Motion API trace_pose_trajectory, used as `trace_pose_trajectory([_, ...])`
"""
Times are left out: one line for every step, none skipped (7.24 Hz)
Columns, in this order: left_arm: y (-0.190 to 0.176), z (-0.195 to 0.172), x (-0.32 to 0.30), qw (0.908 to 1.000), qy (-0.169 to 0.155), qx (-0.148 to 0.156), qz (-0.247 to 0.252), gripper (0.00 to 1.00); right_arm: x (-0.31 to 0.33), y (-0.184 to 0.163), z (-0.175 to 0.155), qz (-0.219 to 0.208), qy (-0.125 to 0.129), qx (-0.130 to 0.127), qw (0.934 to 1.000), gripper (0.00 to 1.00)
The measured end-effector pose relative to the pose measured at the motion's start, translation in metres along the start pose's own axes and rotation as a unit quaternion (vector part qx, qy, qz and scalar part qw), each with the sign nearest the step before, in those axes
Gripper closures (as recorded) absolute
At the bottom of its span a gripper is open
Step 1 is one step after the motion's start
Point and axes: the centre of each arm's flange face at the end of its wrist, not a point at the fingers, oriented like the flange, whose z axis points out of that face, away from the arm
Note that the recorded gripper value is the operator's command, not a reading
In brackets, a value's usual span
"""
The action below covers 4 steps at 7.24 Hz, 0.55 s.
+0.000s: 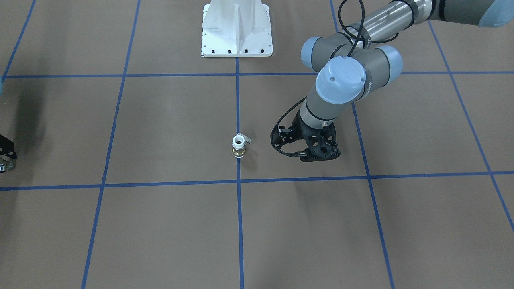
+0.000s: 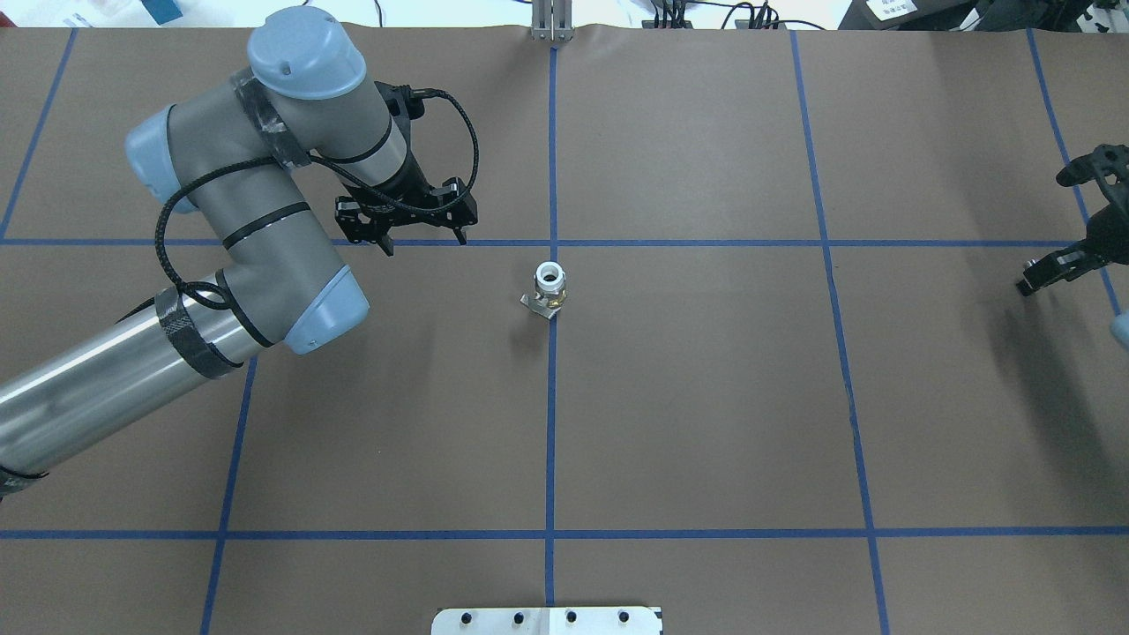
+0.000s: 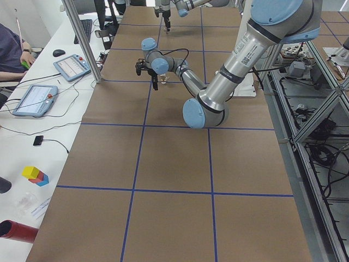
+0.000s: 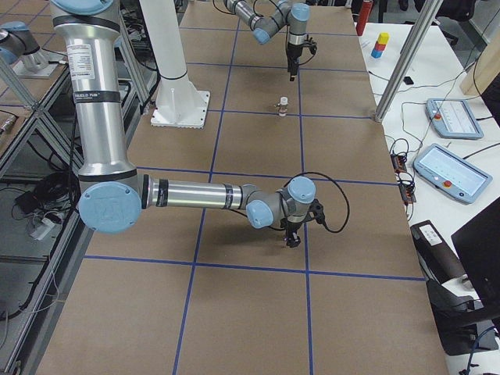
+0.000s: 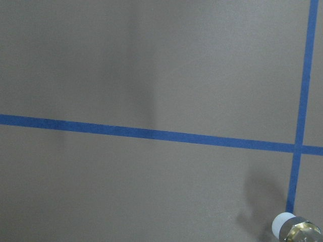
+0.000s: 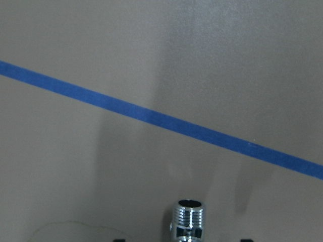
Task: Assemble PPR valve and pipe with both arms
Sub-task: 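Close the right gripper on the chrome pipe fitting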
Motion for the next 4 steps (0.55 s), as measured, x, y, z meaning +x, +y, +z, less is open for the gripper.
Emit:
trace_pose_trajectory([0.0000, 0.0000, 0.0000, 1.0000, 0.000, 0.000, 0.000, 0.00, -0.0001, 0.0001, -0.0002, 0.000, 0.000, 0.000, 1.0000, 0.37])
trace_pose_trajectory([0.0000, 0.0000, 0.0000, 1.0000, 0.000, 0.000, 0.000, 0.00, -0.0008, -0.0004, -0.0007, 0.000, -0.001, 0.000, 1.0000, 0.38])
trace_pose_trajectory([0.0000, 0.0000, 0.0000, 1.0000, 0.000, 0.000, 0.000, 0.00, -0.0017, -0.0015, -0.0018, -0.001, -0.001, 0.001, 1.0000, 0.40])
trace_pose_trajectory([0.0000, 0.0000, 0.0000, 1.0000, 0.000, 0.000, -0.001, 0.00, -0.0023, -0.0029, -0.0032, -0.001, -0.002, 0.002, 1.0000, 0.41])
